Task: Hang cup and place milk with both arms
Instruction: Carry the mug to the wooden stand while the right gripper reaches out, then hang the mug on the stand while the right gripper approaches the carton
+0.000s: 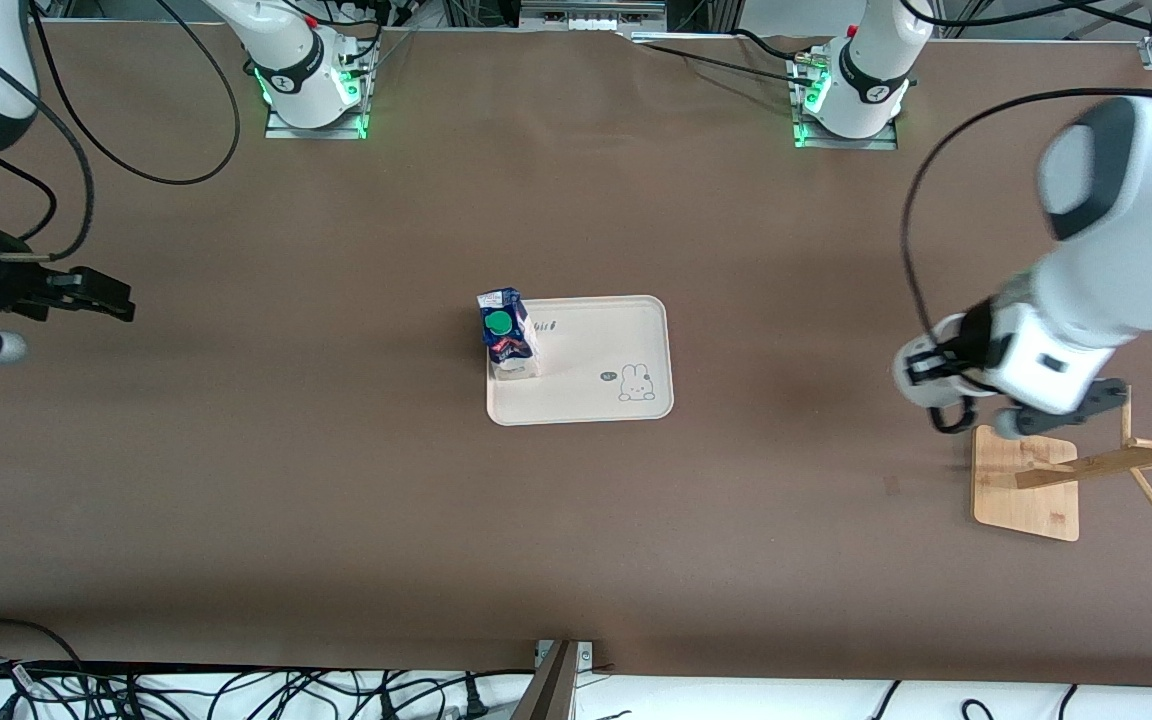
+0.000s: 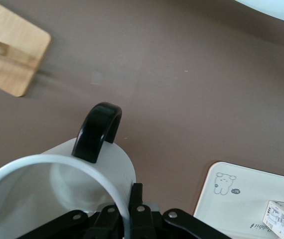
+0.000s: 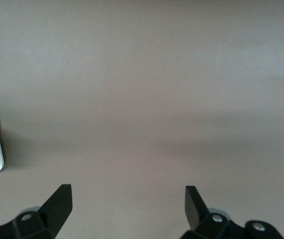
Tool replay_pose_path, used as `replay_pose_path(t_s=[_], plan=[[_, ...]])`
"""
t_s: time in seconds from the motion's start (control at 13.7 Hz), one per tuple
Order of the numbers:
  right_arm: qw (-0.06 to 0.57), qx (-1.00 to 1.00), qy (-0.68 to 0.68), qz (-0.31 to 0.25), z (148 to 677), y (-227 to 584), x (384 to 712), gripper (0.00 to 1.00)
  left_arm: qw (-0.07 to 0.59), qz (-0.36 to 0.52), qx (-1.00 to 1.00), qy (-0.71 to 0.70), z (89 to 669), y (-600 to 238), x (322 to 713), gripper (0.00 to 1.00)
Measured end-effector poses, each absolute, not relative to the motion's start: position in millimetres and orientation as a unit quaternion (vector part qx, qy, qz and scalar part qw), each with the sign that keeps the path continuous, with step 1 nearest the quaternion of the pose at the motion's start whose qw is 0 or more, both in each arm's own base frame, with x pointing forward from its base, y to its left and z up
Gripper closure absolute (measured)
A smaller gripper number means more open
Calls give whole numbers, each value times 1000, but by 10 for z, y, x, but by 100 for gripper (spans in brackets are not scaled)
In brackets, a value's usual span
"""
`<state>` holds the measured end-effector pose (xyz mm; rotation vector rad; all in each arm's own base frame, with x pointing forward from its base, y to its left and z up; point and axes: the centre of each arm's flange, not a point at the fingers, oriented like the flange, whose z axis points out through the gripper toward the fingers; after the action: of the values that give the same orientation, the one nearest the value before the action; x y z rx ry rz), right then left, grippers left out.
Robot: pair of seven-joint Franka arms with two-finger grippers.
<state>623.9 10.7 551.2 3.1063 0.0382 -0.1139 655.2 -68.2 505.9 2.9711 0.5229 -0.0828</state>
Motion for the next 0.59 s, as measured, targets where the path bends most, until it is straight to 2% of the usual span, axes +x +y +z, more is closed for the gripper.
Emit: replay_pose_path(t_s=[0.22,0.59], plan=[[15,998,42,-44,5412,489,6254,0,72,-37,984,161,5057,-15,6552,96],[-3,994,83,-69,5113,1082,6267,0,95,-33,977,188,5188,509,6539,96]])
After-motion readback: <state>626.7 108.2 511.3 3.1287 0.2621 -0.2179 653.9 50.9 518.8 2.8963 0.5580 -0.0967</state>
